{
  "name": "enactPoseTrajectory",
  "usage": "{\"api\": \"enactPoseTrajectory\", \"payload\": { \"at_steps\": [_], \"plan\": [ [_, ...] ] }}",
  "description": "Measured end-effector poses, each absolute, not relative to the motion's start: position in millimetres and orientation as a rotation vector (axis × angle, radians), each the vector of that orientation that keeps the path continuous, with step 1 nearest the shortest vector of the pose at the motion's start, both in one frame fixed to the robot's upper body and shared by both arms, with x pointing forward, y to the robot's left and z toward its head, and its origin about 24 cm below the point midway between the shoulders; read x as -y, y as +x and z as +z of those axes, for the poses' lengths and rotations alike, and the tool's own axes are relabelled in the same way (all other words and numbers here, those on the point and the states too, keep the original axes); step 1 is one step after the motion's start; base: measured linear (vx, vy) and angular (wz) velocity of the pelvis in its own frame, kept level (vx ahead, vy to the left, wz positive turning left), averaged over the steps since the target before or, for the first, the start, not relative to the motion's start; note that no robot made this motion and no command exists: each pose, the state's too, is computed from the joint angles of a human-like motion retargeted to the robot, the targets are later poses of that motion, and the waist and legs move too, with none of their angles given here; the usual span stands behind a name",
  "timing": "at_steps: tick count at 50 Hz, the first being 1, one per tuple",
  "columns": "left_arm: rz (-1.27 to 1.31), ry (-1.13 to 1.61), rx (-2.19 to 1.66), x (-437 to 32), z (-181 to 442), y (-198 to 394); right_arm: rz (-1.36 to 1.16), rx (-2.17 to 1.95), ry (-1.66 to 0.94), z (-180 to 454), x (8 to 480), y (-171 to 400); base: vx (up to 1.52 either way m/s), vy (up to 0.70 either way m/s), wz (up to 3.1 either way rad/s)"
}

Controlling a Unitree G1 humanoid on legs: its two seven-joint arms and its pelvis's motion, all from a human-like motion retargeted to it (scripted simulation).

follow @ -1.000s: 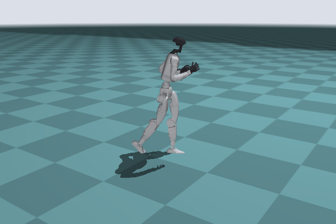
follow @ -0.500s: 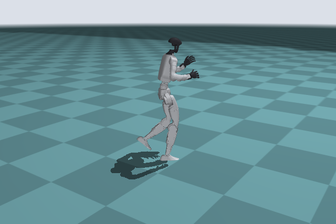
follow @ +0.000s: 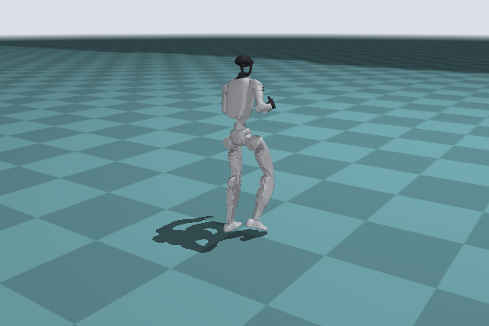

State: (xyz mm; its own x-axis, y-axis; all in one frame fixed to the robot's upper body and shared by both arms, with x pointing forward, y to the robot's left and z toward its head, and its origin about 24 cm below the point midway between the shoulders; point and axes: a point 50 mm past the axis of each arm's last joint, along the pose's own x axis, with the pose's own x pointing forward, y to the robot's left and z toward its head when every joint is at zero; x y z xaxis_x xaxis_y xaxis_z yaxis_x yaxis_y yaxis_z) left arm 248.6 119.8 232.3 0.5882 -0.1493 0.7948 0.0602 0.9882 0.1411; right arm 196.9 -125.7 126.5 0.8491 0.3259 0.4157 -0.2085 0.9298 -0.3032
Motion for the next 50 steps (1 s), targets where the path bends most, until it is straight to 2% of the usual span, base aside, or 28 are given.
{"api": "enactPoseTrajectory", "payload": {
  "at_steps": [5,10,12,16,18,22,28,32,35,40,45,50],
  "plan": [
    [-0.147,-0.052,1.114,-98,267,237,0.423,0.366,-0.307,127,154,178,0.97,-0.04,1.86],
    [-0.162,-0.112,1.113,-103,270,228,0.323,0.423,-0.523,140,172,185,0.99,-0.20,0.77],
    [-0.152,-0.123,1.086,-105,264,228,0.288,0.425,-0.536,142,176,196,0.79,0.12,0.80],
    [-0.146,-0.217,0.889,-117,223,227,0.154,0.586,-0.650,158,173,224,0.72,0.03,0.58],
    [-0.143,-0.228,0.794,-131,200,216,0.165,0.635,-0.599,164,161,227,0.77,0.05,0.69],
    [-0.152,-0.147,0.641,-168,173,193,0.210,0.749,-0.336,174,138,206,0.83,0.16,0.84],
    [-0.092,0.022,0.516,-184,149,193,0.342,0.694,-0.293,162,121,200,0.83,0.30,1.70],
    [-0.100,0.091,0.610,-167,167,232,0.372,0.572,-0.391,138,123,210,0.76,0.16,1.71],
    [-0.135,0.071,0.826,-141,214,255,0.337,0.500,-0.440,125,137,208,0.75,0.10,1.78],
    [-0.197,-0.118,1.127,-108,278,247,0.343,0.450,-0.344,127,160,182,0.92,0.06,1.79],
    [-0.178,-0.162,1.124,-108,272,240,0.375,0.428,-0.400,131,166,178,1.12,-0.07,0.74],
    [-0.022,0.019,0.972,-131,242,246,0.414,0.426,-0.420,138,159,203,1.10,-0.02,-0.37]
  ]
}}
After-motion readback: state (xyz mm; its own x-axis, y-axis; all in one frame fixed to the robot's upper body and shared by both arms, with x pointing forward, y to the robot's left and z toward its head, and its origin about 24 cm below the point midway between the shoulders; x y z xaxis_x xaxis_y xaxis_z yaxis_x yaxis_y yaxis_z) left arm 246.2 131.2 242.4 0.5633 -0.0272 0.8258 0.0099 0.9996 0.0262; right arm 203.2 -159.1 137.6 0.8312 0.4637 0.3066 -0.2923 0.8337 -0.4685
